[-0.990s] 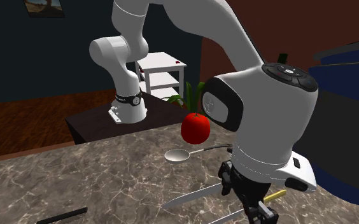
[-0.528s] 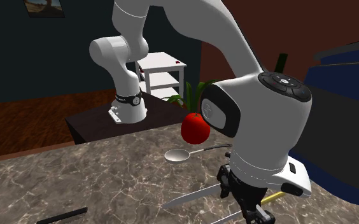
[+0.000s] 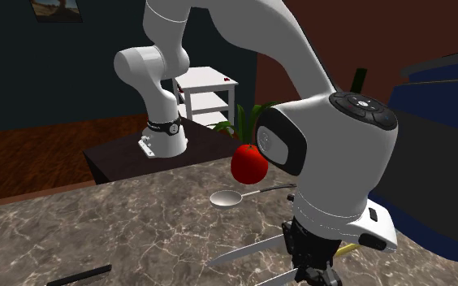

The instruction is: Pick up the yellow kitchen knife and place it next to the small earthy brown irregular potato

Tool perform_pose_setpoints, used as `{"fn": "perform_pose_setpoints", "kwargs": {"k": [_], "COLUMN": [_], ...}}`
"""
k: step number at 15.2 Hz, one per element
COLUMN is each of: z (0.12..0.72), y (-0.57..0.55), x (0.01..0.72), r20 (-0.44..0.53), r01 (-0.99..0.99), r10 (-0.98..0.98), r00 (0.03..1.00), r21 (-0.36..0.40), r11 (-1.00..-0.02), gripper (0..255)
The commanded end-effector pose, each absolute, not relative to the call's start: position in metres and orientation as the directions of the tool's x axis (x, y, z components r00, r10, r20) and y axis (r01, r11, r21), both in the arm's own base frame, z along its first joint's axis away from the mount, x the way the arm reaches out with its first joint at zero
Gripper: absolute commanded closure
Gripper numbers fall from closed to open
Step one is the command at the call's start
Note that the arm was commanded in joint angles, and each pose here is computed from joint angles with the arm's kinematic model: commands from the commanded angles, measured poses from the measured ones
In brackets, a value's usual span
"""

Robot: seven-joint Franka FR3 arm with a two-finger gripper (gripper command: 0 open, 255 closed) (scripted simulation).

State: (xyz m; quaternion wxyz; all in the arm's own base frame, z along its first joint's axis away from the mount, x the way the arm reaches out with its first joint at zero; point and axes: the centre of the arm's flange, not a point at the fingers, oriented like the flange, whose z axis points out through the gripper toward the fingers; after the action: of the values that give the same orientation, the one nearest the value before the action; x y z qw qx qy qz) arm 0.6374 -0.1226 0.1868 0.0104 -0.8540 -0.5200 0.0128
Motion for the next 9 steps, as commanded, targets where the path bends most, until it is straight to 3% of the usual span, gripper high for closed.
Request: {"fn": "perform_pose_setpoints", "kwargs": {"k": [1,9], "z": [0.187,0.213], "y": [-0.123,-0.123], "x": [0.637,0.637], "r20": [-0.011,-0.011], "r01": [0.888,0.888], "r10": [0.888,0.888], "r00": [0.459,0.459], "r21": [-0.031,-0.031], "r11": [-0.459,-0.459], "gripper": [255,255]}}
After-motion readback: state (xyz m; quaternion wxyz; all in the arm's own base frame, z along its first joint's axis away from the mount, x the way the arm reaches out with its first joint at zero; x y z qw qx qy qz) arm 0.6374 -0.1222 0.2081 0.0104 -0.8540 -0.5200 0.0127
